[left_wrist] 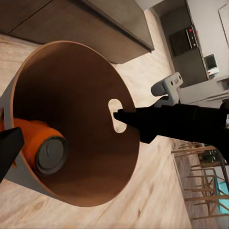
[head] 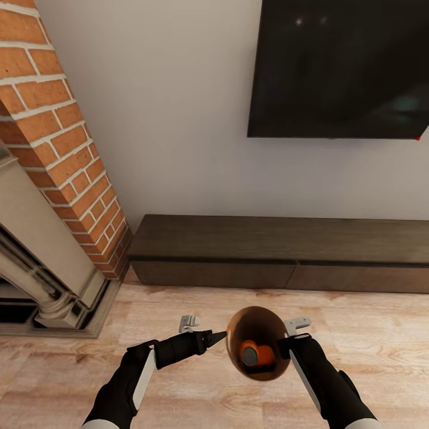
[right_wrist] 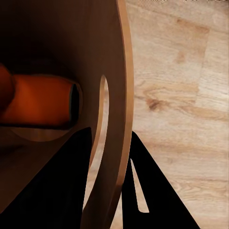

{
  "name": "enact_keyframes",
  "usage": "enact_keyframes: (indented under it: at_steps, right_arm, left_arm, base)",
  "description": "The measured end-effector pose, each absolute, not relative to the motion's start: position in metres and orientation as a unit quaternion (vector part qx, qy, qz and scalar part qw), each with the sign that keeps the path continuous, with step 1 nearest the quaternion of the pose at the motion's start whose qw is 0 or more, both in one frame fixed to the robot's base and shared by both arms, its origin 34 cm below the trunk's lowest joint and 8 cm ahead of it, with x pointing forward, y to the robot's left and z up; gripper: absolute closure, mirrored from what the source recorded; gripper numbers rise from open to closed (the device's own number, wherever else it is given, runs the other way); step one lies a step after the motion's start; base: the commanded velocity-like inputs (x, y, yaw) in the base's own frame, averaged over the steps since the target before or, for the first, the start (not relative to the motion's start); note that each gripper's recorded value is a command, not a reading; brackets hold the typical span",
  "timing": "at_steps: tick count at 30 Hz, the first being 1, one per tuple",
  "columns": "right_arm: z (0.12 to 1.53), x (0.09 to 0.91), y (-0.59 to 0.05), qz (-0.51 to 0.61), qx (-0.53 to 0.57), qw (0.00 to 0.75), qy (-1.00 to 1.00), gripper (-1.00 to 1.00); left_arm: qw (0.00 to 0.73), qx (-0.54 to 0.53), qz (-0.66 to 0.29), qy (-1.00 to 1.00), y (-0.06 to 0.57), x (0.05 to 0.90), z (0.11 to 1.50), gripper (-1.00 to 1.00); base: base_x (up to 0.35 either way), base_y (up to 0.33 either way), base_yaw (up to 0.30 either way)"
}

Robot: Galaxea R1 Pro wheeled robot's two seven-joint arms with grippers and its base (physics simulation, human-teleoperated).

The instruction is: Put the three can of soda from the living room inside the tash can in the kitchen.

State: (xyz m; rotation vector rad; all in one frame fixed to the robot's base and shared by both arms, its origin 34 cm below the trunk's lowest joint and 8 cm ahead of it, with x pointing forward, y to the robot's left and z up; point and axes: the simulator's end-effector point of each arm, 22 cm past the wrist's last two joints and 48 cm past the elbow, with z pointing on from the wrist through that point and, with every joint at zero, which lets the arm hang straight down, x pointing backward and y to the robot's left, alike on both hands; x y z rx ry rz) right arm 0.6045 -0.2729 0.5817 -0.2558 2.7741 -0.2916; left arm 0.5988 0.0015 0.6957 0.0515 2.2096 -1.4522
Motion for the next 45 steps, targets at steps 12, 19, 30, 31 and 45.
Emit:
enact_keyframes:
  at_steps: [12, 19, 30, 31, 45]
  right_arm:
    - [0.581, 0.604, -0.271, -0.099, -0.089, 0.169, 0.977, 1.0]
    - [0.582, 0.605, -0.271, -0.097, -0.089, 0.169, 0.977, 1.0]
    - [0.583, 0.606, -0.269, -0.094, -0.089, 0.172, 0.977, 1.0]
    - [0.583, 0.606, -0.269, -0.093, -0.088, 0.172, 0.977, 1.0]
    - [0.588, 0.608, -0.269, -0.093, -0.088, 0.178, 0.976, 1.0]
  left_arm:
    - [0.25, 0.019, -0.546, 0.799, 0.002, 0.599, 0.704, -1.0]
    - [0.268, 0.01, -0.535, 0.801, 0.128, 0.599, 0.696, -1.0]
    - [0.24, -0.036, -0.465, 0.851, 0.247, 0.541, 0.62, -1.0]
    - [0.237, -0.038, -0.46, 0.855, 0.254, 0.531, 0.612, -1.0]
    - [0.227, -0.051, -0.437, 0.869, 0.281, 0.491, 0.589, -1.0]
  base:
    - [0.0, 0.0, 0.0]
    - [0.0, 0.0, 0.0]
    - [0.0, 0.0, 0.0]
    - [0.0, 0.0, 0.0]
    - [0.0, 0.0, 0.0]
